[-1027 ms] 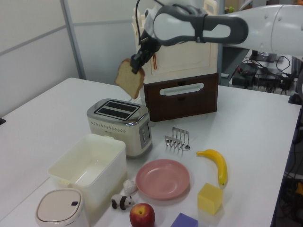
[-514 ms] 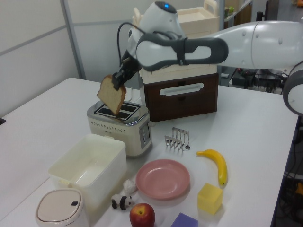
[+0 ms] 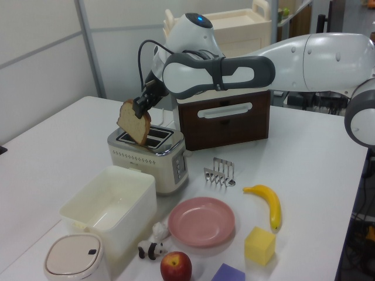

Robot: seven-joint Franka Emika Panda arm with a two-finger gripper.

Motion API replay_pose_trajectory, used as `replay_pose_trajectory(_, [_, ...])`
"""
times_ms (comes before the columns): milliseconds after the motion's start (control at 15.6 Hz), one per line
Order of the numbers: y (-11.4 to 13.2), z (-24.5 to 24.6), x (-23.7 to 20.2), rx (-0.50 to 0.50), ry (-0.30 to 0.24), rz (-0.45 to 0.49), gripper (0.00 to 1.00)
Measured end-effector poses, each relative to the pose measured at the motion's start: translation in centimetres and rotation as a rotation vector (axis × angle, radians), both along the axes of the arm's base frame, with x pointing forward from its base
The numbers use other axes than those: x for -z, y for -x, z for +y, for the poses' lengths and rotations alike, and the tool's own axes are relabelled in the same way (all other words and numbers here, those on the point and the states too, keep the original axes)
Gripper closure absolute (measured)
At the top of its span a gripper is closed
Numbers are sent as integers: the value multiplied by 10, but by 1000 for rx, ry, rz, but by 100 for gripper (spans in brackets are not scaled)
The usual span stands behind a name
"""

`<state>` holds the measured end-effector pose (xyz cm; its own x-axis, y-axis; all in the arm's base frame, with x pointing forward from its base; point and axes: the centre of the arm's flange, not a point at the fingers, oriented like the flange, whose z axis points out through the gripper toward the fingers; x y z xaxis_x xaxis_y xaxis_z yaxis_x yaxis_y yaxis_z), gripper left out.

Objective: Put the bread in the toaster
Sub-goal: 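Lower the toast into the toaster slot, adjusting its tilt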

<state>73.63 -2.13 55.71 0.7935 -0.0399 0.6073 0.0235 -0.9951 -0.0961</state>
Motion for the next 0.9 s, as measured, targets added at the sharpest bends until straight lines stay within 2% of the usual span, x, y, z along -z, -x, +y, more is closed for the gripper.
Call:
replay_pose_trajectory(193, [1, -6, 0, 8, 0, 5, 88])
replay_pose_trajectory(514, [10, -21, -3, 15, -4, 85, 88])
replay_pose_trajectory(899, [12, -18, -5, 9, -5, 90, 88])
